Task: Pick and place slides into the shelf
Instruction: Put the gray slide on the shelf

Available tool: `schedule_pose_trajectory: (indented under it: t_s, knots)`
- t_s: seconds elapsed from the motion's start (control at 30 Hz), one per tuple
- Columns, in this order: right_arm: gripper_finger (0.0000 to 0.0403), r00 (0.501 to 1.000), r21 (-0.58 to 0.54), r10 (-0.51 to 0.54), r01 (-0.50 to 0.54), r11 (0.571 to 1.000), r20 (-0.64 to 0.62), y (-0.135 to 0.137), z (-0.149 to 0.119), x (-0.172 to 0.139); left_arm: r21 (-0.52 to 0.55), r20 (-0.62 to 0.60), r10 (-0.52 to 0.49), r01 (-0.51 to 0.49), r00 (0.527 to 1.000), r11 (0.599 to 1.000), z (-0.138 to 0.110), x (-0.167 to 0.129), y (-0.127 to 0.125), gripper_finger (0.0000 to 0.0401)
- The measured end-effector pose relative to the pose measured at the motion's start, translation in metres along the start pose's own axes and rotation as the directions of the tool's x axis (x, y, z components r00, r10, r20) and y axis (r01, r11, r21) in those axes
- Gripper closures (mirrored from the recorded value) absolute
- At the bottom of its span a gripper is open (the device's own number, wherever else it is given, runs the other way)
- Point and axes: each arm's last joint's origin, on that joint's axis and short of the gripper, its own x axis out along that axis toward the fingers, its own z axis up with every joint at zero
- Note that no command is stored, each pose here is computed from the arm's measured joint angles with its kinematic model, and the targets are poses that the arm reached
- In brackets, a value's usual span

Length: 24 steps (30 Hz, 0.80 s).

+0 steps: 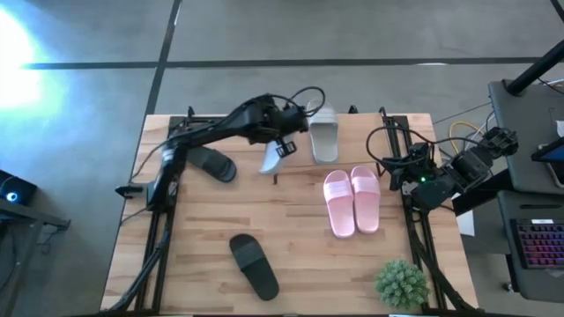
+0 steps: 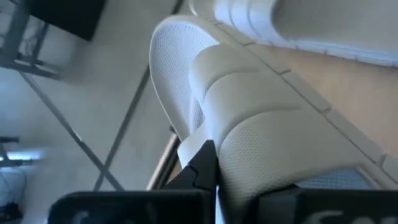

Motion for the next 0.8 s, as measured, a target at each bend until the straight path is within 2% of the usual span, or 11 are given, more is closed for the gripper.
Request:
schedule_pose_trajectory:
  t_s: [0.1, 0.2, 0.5, 0.67, 0.8]
  knots:
    - [0.0332, 1.000, 0.001, 0.000, 0.000, 1.000, 0.000, 0.000, 0.000, 0.000, 0.032, -0.055, -0.019, 0.021, 0.998, 0.999, -0.001, 0.022, -0.005, 0.0401]
    - [0.0332, 1.000, 0.000, 0.000, 0.000, 1.000, 0.000, 0.000, 0.000, 0.000, 0.014, -0.071, -0.045, 0.046, 0.996, 0.999, 0.000, 0.034, -0.002, 0.0401]
    - [0.0321, 1.000, -0.018, -0.011, 0.011, 1.000, -0.002, -0.002, 0.000, 0.000, -0.033, 0.072, -0.051, 0.053, 0.996, 0.998, 0.018, 0.042, -0.001, 0.0401]
    - [0.0326, 1.000, -0.017, -0.011, 0.011, 1.000, -0.002, -0.002, 0.000, 0.000, -0.036, 0.067, -0.047, 0.049, 0.997, 0.998, 0.017, 0.047, 0.000, 0.0401]
    - [0.0331, 1.000, -0.015, -0.012, 0.012, 1.000, -0.001, -0.002, 0.000, 0.000, -0.070, 0.117, -0.028, 0.036, 0.993, 0.997, 0.023, 0.047, 0.002, 0.0401]
